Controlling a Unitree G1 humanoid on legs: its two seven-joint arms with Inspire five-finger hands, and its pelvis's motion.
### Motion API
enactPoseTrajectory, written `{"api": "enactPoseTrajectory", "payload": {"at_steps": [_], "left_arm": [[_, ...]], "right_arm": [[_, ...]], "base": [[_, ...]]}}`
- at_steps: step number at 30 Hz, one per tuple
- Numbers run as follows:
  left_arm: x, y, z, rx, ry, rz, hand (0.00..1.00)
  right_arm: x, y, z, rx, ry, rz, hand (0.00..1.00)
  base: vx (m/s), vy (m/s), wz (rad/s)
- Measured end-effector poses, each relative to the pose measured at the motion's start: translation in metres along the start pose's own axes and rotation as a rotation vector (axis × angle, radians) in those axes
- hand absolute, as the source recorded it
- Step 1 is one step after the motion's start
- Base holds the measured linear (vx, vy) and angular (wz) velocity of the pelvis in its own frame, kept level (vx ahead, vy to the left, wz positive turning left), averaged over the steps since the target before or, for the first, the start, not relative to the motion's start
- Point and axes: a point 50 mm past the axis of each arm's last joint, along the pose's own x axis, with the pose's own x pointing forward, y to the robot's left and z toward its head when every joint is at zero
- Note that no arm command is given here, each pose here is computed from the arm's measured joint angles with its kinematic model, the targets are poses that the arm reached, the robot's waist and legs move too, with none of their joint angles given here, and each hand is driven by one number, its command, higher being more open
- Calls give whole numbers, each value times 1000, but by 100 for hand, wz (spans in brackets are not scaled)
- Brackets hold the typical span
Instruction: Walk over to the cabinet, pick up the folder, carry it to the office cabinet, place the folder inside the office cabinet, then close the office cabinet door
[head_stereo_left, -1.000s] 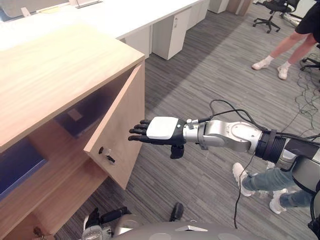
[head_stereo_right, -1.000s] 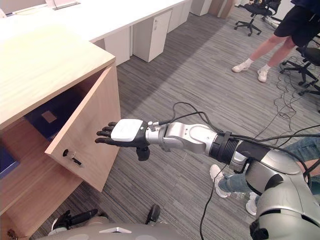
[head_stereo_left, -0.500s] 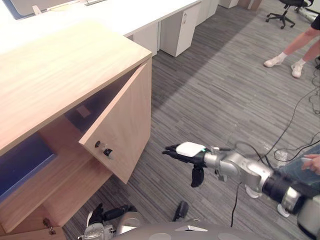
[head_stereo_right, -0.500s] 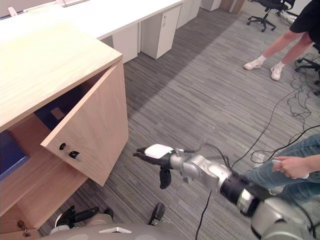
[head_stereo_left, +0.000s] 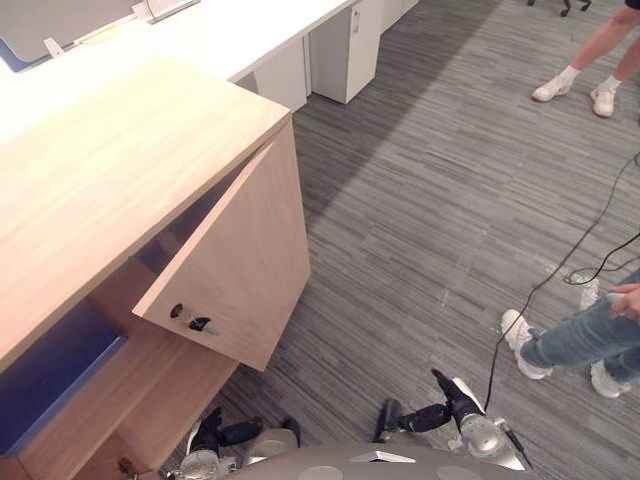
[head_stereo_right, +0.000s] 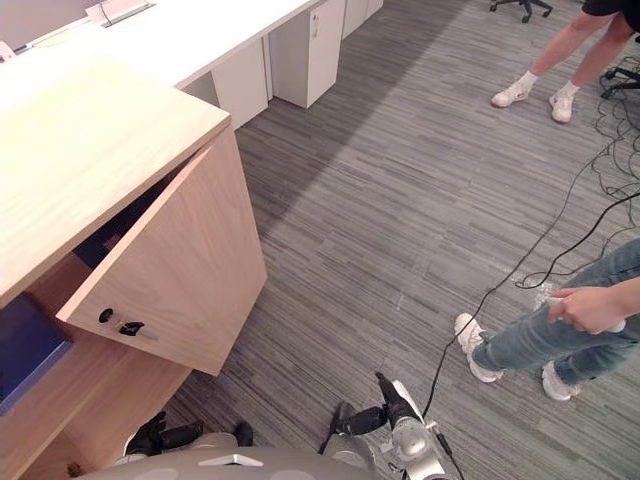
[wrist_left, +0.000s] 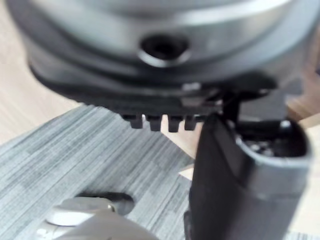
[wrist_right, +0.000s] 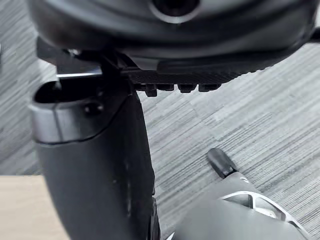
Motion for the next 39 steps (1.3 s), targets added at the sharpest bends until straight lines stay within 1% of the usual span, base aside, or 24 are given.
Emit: {"api": "enactPoseTrajectory", "payload": {"at_steps": [2, 5, 6, 9, 12, 17, 20, 26, 33, 35, 39], "left_arm": [[0, -1, 0, 7, -1, -9, 100], [1, 7, 3, 18, -10, 8, 100], [2, 11, 6, 14, -20, 20, 100], [2, 11, 6, -36, -13, 39, 100], [1, 9, -1, -110, 15, 63, 100], [0, 10, -5, -160, 33, 83, 100], [0, 12, -5, -157, 39, 87, 100], [1, 14, 0, -170, 19, 99, 100], [-1, 8, 6, -297, -3, 133, 100], [-3, 7, -3, -369, 24, 157, 100], [-6, 2, -11, -399, 54, 166, 100]], "right_arm": [[0, 3, -4, 68, 29, -10, 100], [-1, 24, -7, 201, 72, 25, 100], [0, 25, -8, 277, 95, 18, 100], [-1, 25, -15, 395, 138, -17, 100], [-3, 26, -21, 460, 165, -37, 100], [-6, 32, -32, 537, 232, -57, 100], [-9, 38, -37, 557, 259, -54, 100], [-13, 44, -43, 598, 285, -53, 100], [-10, 34, -35, 626, 239, -97, 100], [-10, 32, -35, 635, 238, -110, 100], [-13, 24, -48, 748, 288, -185, 100]], "base": [[2, 117, 22], [8, 49, 57], [17, -63, 81], [-1, -145, 59], [54, -80, 36], [102, -37, 28], [79, 7, 23], [-6, 11, 33], [-191, -13, 68], [-244, -16, 99], [-89, 76, 120]]}}
